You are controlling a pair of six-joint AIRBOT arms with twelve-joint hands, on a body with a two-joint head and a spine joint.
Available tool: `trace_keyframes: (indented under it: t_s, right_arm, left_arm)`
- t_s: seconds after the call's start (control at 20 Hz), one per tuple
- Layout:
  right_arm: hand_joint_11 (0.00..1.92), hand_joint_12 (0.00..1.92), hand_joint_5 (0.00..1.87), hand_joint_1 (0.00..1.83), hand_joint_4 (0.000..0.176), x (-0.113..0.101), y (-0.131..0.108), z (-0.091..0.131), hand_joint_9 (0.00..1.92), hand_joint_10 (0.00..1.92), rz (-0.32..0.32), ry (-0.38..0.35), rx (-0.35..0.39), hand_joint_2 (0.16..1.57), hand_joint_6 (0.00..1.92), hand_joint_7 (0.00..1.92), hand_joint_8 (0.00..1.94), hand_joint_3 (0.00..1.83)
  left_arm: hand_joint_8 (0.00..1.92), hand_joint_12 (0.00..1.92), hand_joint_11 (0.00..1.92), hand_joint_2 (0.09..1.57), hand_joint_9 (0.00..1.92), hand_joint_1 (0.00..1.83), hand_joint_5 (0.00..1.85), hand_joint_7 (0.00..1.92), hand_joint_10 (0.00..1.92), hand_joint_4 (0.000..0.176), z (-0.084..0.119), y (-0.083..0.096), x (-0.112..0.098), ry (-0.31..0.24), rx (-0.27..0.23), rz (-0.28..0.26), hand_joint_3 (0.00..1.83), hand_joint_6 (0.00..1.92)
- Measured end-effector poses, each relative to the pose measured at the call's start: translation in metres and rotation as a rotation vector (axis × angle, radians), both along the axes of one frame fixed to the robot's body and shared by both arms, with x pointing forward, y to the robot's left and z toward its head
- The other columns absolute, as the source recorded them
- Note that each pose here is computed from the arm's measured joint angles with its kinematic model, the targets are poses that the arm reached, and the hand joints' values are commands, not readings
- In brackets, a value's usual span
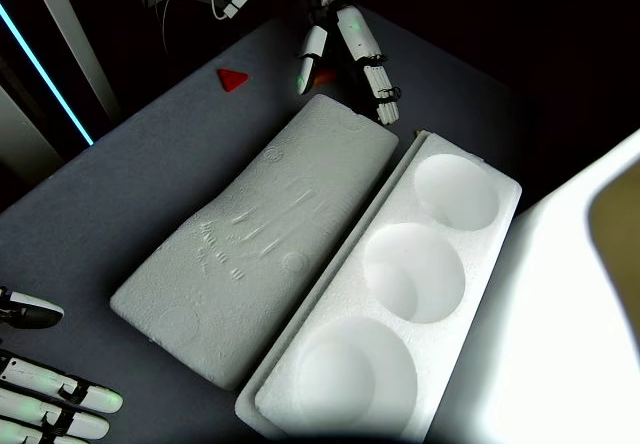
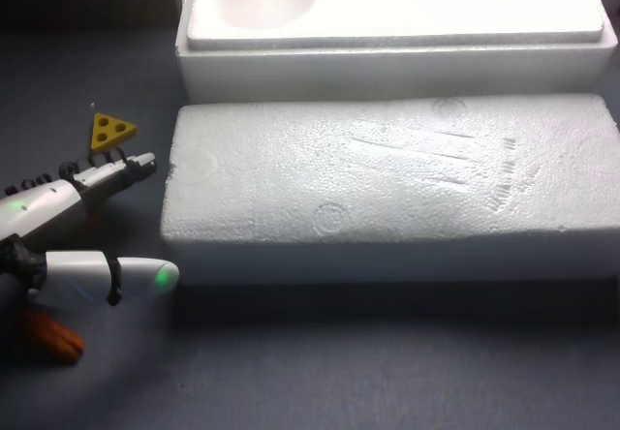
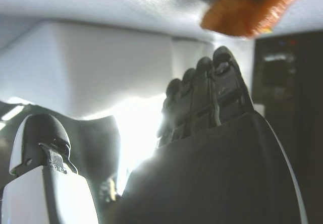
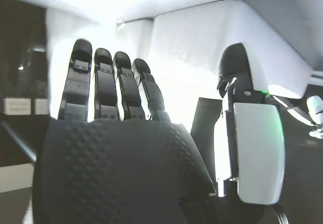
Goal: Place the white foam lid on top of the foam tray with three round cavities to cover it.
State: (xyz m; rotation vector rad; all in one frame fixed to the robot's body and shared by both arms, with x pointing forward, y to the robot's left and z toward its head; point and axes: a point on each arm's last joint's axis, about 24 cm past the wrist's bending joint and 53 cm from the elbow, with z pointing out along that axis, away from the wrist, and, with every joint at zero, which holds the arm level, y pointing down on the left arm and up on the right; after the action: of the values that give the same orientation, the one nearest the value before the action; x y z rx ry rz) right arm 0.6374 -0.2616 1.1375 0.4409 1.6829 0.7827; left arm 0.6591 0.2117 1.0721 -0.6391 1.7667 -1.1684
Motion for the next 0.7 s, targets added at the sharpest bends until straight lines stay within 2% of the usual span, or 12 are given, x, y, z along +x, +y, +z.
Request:
trace_keyframes:
  t_s: [0.1,0.2,0.35,0.45,0.6,0.7]
  right_arm:
    - [0.00,0.37,0.00,0.60,0.000,0.001,0.004,-0.002,0.00,0.00,0.009,0.008,0.003,1.13,0.00,0.00,0.00,0.00]
    - [0.00,0.67,0.00,0.58,0.000,0.002,0.004,-0.003,0.00,0.00,0.010,0.008,0.001,1.13,0.00,0.00,0.00,0.00]
    - [0.00,0.66,0.00,0.61,0.000,0.008,0.008,-0.005,0.00,0.00,0.007,0.009,0.019,1.13,0.00,0.00,0.00,0.00]
    - [0.00,0.73,0.00,0.60,0.000,0.012,0.015,-0.008,0.00,0.00,0.015,0.011,0.038,1.11,0.00,0.00,0.00,0.00]
    - [0.00,0.68,0.00,0.56,0.000,0.015,0.022,-0.012,0.00,0.00,0.015,0.020,0.061,1.11,0.00,0.00,0.00,0.00]
    - [0.00,0.72,0.00,0.55,0.000,0.018,0.021,-0.014,0.00,0.00,0.010,0.021,0.065,1.11,0.00,0.00,0.00,0.00]
  left_arm:
    - [0.00,0.00,0.00,0.98,0.00,0.48,0.00,0.00,0.00,0.000,-0.003,-0.002,0.000,0.007,0.013,-0.004,0.00,0.00]
    - [0.00,0.00,0.00,0.99,0.00,0.48,0.00,0.00,0.00,0.000,-0.004,-0.005,0.003,0.004,0.011,-0.005,0.01,0.00]
    - [0.00,0.00,0.00,1.00,0.00,0.47,0.00,0.00,0.00,0.000,-0.007,-0.005,0.004,0.011,0.010,0.000,0.01,0.00]
    - [0.00,0.00,0.00,1.00,0.00,0.44,0.00,0.00,0.00,0.000,-0.008,-0.005,0.005,0.015,0.008,0.004,0.01,0.00]
    - [0.00,0.00,0.00,1.00,0.00,0.49,0.00,0.00,0.00,0.000,-0.009,-0.008,0.008,0.013,-0.003,0.009,0.00,0.00]
    - [0.00,0.00,0.00,0.99,0.00,0.48,0.00,0.00,0.00,0.000,-0.008,-0.007,0.011,0.010,-0.008,0.019,0.00,0.00]
